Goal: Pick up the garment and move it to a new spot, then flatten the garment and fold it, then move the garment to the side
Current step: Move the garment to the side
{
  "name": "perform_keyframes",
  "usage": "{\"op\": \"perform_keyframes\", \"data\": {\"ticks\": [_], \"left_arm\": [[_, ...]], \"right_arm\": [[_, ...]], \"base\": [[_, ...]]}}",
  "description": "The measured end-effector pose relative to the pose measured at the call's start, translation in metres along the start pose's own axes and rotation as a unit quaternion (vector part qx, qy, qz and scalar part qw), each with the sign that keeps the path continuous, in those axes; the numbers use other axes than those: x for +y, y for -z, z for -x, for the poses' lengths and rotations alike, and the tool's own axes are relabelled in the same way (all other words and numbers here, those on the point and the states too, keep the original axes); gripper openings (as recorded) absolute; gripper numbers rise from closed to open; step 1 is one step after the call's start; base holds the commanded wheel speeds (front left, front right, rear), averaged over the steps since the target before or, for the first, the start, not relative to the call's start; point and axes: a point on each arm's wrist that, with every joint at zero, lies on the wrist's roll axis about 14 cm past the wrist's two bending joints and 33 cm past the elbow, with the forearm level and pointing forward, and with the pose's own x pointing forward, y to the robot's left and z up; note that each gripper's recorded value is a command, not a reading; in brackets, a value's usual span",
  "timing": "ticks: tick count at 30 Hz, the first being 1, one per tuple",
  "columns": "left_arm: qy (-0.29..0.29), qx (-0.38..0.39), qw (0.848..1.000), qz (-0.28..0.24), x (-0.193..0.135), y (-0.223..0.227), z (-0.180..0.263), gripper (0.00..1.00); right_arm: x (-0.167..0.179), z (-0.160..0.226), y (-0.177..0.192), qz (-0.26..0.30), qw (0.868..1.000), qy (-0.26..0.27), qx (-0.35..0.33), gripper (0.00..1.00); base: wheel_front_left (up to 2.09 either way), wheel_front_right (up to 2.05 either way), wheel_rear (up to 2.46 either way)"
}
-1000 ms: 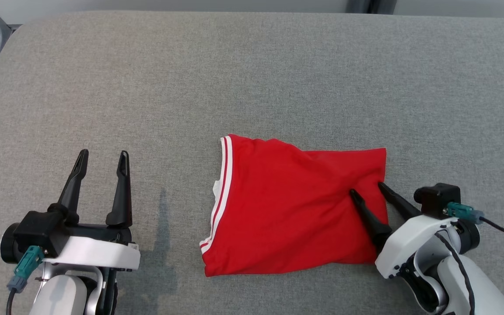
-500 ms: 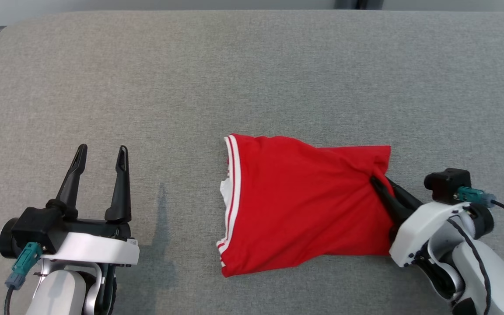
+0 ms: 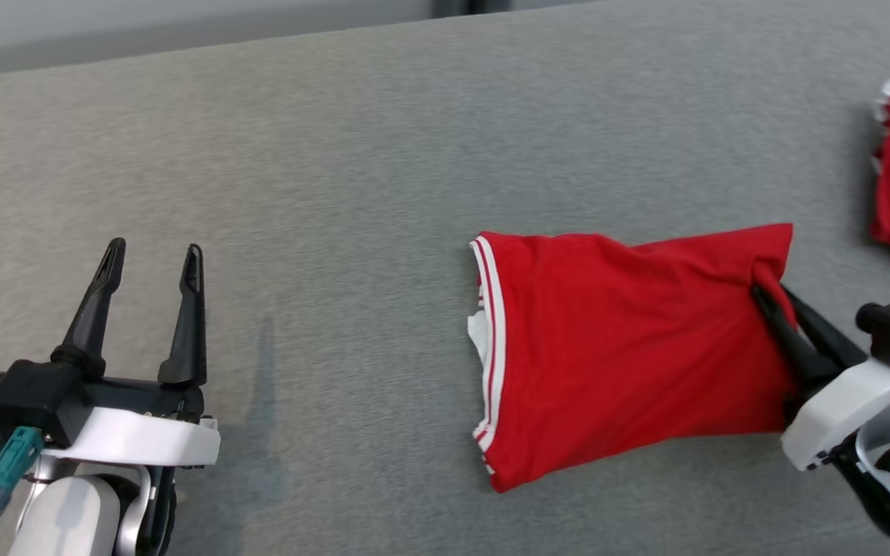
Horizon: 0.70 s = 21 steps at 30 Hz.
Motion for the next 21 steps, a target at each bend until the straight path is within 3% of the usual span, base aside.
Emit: {"op": "perform_keyframes", "data": {"ticks": [5,11,16,21], "left_arm": [[0.052,0.000,0.999,0.007,-0.034,0.003,-0.023,1.00],[0.108,0.010,0.994,0.017,-0.068,0.015,-0.048,1.00],[0.118,0.024,0.993,0.019,-0.071,0.035,-0.062,1.00],[0.121,0.048,0.991,0.019,-0.067,0.061,-0.071,1.00]], "right_arm": [[-0.038,0.023,-0.024,0.020,0.998,0.053,-0.030,0.00],[-0.079,0.021,-0.064,0.040,0.991,0.100,-0.076,0.00],[-0.110,0.002,-0.075,0.048,0.987,0.126,-0.083,0.00],[-0.163,-0.003,-0.077,0.049,0.977,0.188,-0.088,0.00]], "base": [[0.00,0.00,0.00],[0.00,0.00,0.00],[0.00,0.00,0.00],[0.00,0.00,0.00]]}}
